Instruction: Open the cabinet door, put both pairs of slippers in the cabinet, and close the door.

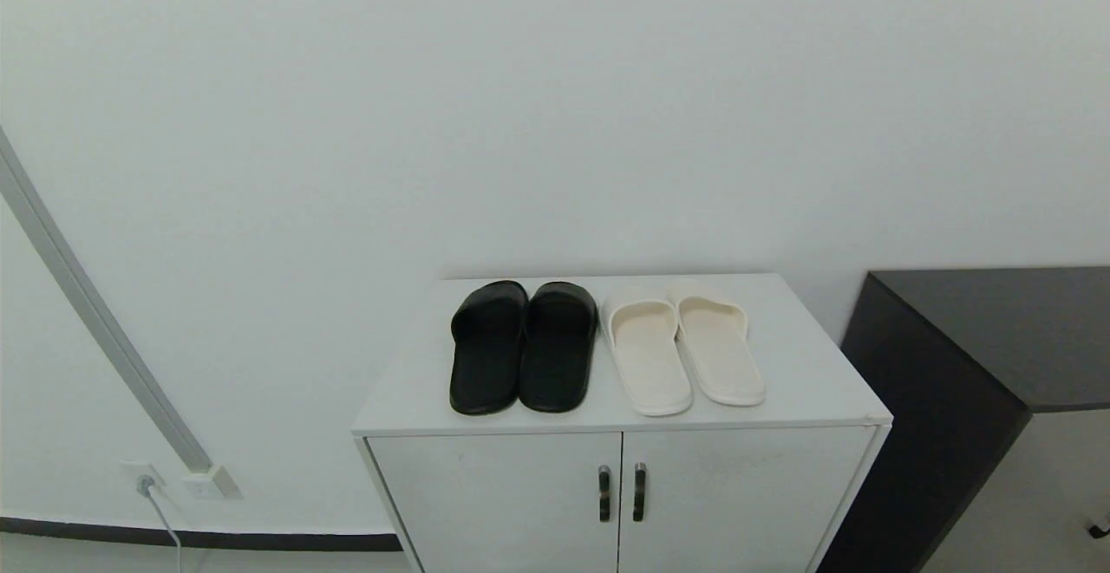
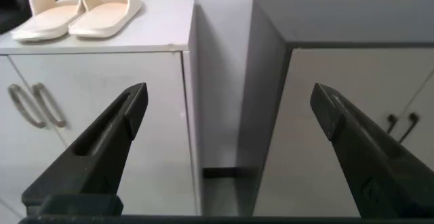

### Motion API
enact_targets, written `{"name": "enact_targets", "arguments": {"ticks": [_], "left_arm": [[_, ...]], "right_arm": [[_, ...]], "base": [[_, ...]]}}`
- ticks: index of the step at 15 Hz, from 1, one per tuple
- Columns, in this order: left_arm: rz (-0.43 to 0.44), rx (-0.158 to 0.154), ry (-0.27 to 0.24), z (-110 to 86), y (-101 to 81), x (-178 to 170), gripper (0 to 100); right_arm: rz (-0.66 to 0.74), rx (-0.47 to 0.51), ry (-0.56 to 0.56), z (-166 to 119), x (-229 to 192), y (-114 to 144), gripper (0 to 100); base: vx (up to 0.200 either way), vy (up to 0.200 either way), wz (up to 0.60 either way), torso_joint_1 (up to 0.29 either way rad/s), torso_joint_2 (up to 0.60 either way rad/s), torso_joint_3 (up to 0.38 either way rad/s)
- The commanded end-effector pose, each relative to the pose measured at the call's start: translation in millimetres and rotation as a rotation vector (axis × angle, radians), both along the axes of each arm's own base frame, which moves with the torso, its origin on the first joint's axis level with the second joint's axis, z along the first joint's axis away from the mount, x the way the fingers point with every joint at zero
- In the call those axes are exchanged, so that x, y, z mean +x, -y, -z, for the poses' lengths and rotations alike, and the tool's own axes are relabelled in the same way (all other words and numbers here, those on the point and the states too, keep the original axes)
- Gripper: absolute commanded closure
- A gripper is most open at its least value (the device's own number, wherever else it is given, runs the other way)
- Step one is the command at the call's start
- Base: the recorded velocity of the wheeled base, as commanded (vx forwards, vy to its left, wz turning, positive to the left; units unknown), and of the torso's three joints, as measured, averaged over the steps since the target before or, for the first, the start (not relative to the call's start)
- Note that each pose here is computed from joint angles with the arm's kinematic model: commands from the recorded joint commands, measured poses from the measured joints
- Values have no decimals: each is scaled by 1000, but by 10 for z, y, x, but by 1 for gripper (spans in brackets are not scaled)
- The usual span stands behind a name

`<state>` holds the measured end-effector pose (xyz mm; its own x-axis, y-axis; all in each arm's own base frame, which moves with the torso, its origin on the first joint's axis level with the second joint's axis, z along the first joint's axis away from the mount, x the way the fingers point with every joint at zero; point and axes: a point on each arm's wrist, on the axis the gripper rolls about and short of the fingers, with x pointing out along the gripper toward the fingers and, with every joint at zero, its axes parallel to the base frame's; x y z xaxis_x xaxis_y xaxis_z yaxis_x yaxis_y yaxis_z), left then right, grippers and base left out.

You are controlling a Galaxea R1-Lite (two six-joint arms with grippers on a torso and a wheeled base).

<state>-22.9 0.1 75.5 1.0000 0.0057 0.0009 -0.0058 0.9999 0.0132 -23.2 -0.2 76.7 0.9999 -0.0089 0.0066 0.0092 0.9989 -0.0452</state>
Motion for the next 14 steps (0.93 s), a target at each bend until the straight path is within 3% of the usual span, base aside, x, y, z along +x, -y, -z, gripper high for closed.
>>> {"name": "enact_targets", "arguments": {"ticks": [1,2,4,6,7,9,13,14], "left_arm": [[0,4,-1,0,0,1,0],[0,5,-1,0,0,1,0],[-2,5,-1,0,0,1,0],[-2,5,-1,0,0,1,0],[-2,5,-1,0,0,1,0],[-2,5,-1,0,0,1,0],[0,5,-1,0,0,1,0],[0,5,-1,0,0,1,0]], "right_arm": [[16,-4,99,-429,-80,-2,0],[-7,51,100,-853,-92,-1,0],[-100,-14,-132,-784,179,-21,0],[-228,6,-314,-741,500,-52,0],[-279,10,-351,-772,658,-74,0],[-397,30,-368,-884,1030,-210,0],[-457,130,-376,-1249,1481,-1076,0],[-460,132,-376,-1292,1534,-1187,0]], "base": [[0,0,0,0,0,0],[0,0,0,0,0,0],[0,0,0,0,0,0],[0,0,0,0,0,0],[0,0,0,0,0,0],[0,0,0,0,0,0],[0,0,0,0,0,0],[0,0,0,0,0,0]]}}
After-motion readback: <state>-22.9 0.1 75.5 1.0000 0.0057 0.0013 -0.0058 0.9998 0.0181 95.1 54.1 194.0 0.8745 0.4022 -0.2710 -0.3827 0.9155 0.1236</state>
